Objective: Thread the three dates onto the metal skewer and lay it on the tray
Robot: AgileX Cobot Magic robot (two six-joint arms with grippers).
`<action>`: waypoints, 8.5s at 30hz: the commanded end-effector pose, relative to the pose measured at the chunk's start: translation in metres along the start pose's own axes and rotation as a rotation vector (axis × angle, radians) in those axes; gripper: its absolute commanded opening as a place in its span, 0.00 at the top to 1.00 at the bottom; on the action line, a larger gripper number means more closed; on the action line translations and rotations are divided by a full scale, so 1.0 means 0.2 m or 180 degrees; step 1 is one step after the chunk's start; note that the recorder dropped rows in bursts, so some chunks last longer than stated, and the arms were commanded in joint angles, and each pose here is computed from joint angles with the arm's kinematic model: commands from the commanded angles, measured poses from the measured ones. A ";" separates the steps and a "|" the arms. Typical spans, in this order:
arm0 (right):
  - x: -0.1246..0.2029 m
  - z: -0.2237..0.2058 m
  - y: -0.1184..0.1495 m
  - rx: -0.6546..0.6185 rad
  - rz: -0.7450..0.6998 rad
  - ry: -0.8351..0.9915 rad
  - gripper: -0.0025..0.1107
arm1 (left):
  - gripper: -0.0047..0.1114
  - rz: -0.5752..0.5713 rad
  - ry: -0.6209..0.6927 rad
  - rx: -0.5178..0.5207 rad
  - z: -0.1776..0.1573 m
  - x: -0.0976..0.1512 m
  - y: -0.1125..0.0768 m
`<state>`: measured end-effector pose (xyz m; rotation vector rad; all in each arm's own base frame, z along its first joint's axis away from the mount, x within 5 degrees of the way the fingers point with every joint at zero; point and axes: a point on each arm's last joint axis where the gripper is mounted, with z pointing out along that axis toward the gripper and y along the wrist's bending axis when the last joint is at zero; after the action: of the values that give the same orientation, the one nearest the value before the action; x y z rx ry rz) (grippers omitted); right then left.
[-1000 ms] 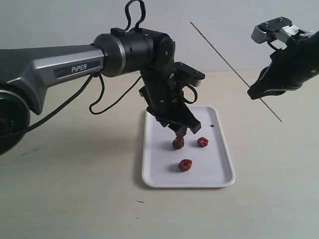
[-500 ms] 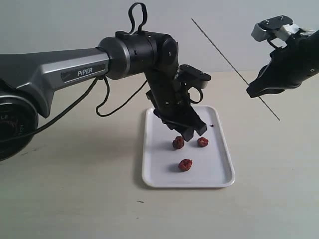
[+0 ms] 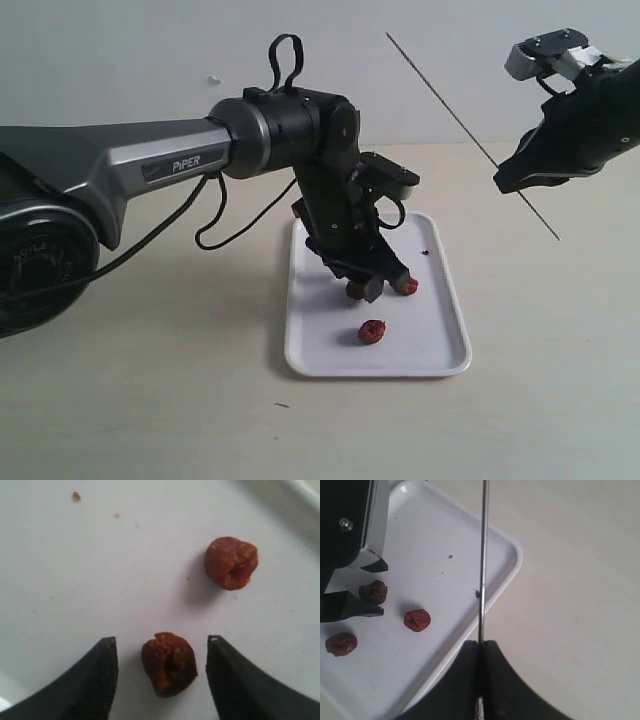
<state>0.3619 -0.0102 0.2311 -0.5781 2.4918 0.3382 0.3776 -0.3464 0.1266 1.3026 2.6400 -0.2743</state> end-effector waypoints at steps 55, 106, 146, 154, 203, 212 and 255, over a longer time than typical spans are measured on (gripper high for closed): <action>0.02 0.00 -0.03 0.0108 -0.0392 0.0187 0.98 | 0.74 -0.0422 -0.0911 0.1408 -0.45 0.09 0.46; 0.14 0.27 -0.03 -0.0686 -0.1493 0.0307 0.98 | 0.75 -0.1374 -0.1742 0.2089 -0.59 0.23 0.82; 0.01 0.26 0.03 -0.0926 -0.1345 -0.0637 0.98 | 0.75 -0.1453 -0.2079 0.2508 -0.64 0.16 0.76; -0.02 0.25 0.03 -0.0949 -0.1141 -0.0830 0.98 | 0.75 -0.1425 -0.2146 0.2569 -0.65 0.14 0.75; -0.04 0.27 -0.09 -0.0149 -0.0279 -0.0828 0.98 | 0.36 -0.0983 -0.1668 0.2138 -0.55 0.14 0.64; -0.04 0.27 -0.16 0.0288 0.0195 -0.0772 0.98 | 0.46 -0.0534 -0.0916 0.1603 -0.41 0.12 0.46; -0.04 0.27 -0.16 0.0282 0.0224 -0.0789 0.98 | 0.44 0.0580 0.0250 -0.0046 -0.05 0.08 -0.27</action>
<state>0.4072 -0.0167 0.1843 -0.3972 2.2886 0.3028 0.3249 -0.3626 0.1363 1.5851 2.5750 -0.1757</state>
